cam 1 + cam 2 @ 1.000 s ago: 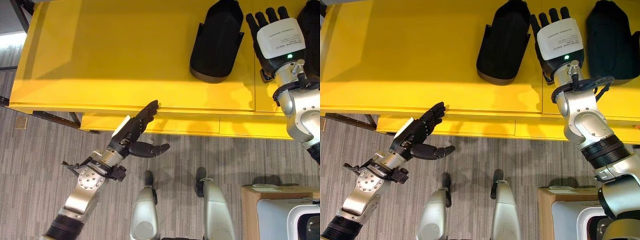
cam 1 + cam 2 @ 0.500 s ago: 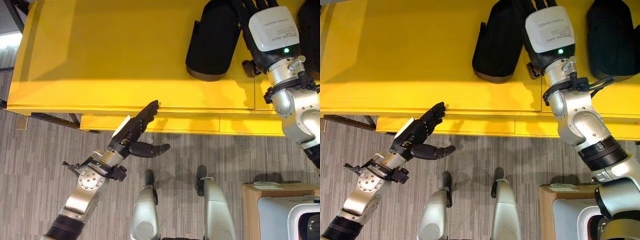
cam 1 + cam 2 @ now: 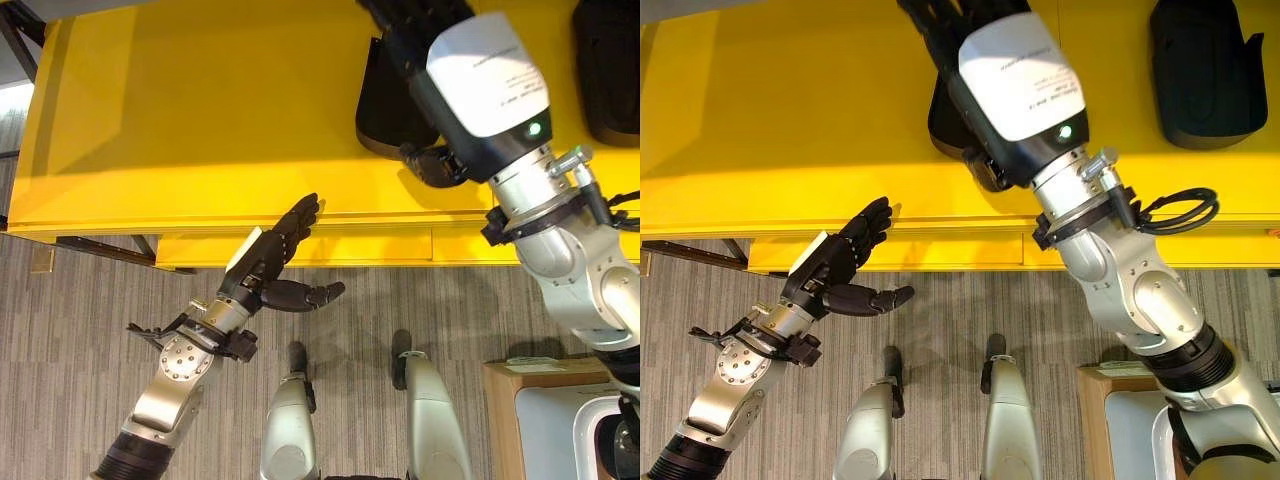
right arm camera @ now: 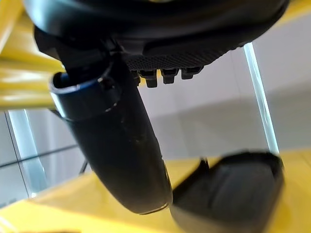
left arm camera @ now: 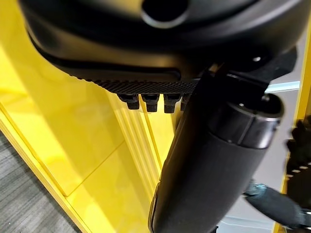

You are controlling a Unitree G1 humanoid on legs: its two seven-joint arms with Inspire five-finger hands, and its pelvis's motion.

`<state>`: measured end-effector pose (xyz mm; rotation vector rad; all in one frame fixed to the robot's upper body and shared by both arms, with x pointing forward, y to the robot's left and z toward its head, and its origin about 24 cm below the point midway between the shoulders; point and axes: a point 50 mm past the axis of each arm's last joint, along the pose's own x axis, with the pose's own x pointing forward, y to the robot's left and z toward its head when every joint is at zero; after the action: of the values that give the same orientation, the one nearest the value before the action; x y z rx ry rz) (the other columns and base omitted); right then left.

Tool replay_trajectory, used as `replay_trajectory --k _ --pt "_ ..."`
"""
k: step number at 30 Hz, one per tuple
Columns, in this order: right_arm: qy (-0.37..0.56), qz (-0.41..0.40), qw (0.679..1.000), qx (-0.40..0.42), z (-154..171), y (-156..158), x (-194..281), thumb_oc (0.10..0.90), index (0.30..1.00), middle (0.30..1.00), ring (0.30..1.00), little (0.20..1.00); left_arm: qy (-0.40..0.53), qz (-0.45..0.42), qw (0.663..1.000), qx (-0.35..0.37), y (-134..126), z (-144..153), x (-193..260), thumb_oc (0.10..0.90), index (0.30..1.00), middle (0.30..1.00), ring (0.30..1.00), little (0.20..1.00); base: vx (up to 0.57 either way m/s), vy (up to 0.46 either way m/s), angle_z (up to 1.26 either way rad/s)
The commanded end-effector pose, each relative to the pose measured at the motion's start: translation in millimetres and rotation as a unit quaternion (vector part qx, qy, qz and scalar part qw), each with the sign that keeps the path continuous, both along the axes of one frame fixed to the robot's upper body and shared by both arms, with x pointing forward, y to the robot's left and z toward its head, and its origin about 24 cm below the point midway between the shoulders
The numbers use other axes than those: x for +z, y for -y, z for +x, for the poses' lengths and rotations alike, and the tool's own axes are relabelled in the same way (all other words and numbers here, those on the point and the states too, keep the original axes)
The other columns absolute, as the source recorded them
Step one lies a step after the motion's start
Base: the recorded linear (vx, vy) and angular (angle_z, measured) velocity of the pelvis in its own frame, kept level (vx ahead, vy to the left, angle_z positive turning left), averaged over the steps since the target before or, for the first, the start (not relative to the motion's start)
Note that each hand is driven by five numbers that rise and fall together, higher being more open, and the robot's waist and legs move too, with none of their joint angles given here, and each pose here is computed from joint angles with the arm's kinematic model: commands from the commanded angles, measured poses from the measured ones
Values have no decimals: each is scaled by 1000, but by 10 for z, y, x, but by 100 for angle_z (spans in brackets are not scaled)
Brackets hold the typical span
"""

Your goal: Move parts from the plastic box to the shelf.

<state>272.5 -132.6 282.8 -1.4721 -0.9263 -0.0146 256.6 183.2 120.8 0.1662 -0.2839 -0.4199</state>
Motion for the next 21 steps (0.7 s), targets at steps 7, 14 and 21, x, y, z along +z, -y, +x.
replay_trajectory --k 7,14,21 --pt "-31 73 996 28 -33 -62 212 900 1000 1000 1000 1000 90 -32 995 -20 74 -145 305 900 1000 1000 1000 1000 0 -3 0" --pt "-74 99 992 -17 209 15 119 900 1000 1000 1000 1000 90 -28 995 -28 106 -113 311 900 1000 1000 1000 1000 0 -2 0" --pt "-96 97 990 -43 397 -37 -20 900 1000 1000 1000 1000 91 -26 995 -36 145 -85 332 900 1000 1000 1000 1000 0 0 0"
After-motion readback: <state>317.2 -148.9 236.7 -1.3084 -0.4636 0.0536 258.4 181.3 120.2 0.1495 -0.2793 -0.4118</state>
